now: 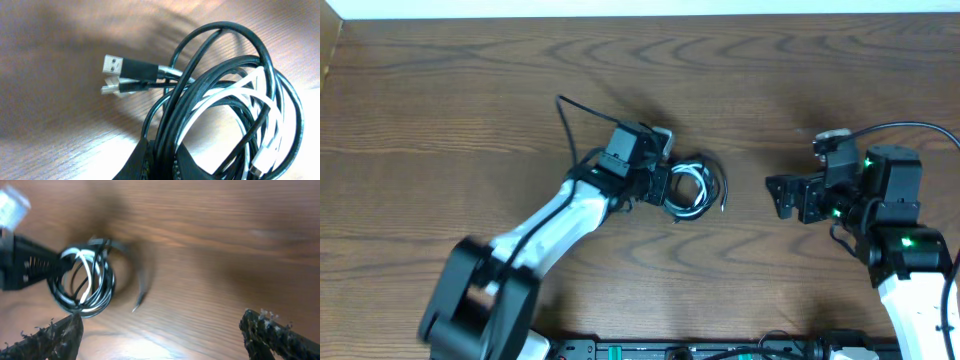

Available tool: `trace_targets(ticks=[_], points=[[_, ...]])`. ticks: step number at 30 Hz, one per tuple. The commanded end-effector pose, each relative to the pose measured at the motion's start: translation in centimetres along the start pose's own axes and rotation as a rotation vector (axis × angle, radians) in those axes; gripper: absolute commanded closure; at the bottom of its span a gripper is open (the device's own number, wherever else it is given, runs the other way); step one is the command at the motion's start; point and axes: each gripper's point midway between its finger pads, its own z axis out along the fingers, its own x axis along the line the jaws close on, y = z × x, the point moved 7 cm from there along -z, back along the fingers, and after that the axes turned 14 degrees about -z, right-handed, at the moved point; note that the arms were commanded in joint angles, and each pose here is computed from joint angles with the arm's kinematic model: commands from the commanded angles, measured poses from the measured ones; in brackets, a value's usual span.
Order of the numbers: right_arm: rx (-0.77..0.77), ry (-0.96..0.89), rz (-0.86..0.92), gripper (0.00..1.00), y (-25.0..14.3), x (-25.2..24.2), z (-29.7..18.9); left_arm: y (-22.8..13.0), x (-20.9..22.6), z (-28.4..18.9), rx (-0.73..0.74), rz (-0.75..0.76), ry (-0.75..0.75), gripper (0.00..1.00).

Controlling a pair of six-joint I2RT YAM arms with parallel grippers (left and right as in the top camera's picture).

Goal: Untangle cables

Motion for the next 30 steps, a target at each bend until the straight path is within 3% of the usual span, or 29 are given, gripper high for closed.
trace_targets(ticks=[1, 5, 9, 15, 17, 18, 20, 21, 22, 24, 26, 28, 30], points=[[-0.042, 0.248, -0.039, 0.05, 1.0, 2.2, 0.7, 1.9, -3.5, -4.6, -0.114, -0.004, -0.137, 0.93], [0.009, 0.325, -0.055, 0.15, 0.7, 3.4, 2.9, 2.2, -4.1, -5.9, -0.142, -0.035, -0.157, 0.92], [-0.065, 0.375, -0.106, 0.18, 2.6, 5.2, 4.3, 1.8, -4.1, -5.9, -0.117, -0.056, -0.17, 0.92], [-0.035, 0.326, -0.092, 0.28, 2.7, 5.4, 6.3, 1.6, -4.6, -5.9, -0.092, -0.058, -0.213, 0.93], [-0.02, 0.345, -0.08, 0.45, 2.6, 5.9, 7.7, 1.6, -4.6, -6.0, -0.092, -0.058, -0.213, 0.93], [-0.022, 0.345, -0.068, 0.57, 2.7, 5.8, 8.0, 1.6, -4.6, -6.0, -0.092, -0.058, -0.212, 0.92], [-0.037, 0.343, -0.06, 0.93, 3.0, 5.7, 8.4, 1.6, -4.6, -6.0, -0.093, -0.057, -0.212, 0.92], [-0.045, 0.317, -0.063, 0.99, 3.2, 5.4, 8.5, 1.7, -4.4, -5.9, -0.099, -0.059, -0.201, 0.93], [-0.037, 0.239, -0.061, 0.99, 3.1, 4.6, 8.7, 1.7, -3.9, -5.9, -0.114, -0.067, -0.155, 0.92], [0.024, -0.071, 0.046, 0.99, 2.3, 1.1, 8.8, 1.6, -0.8, -5.8, -0.172, -0.112, 0.114, 0.92], [0.06, -0.242, 0.128, 0.99, 1.5, -1.0, 8.4, 1.0, 1.9, -6.3, -0.198, -0.133, 0.356, 0.92], [0.077, -0.289, 0.146, 0.99, 1.1, -1.6, 8.2, 0.6, 2.5, -6.5, -0.186, -0.136, 0.407, 0.92], [0.103, -0.306, 0.158, 0.99, 0.6, -1.8, 8.1, 0.1, 1.6, -6.1, -0.13, -0.139, 0.317, 0.92]])
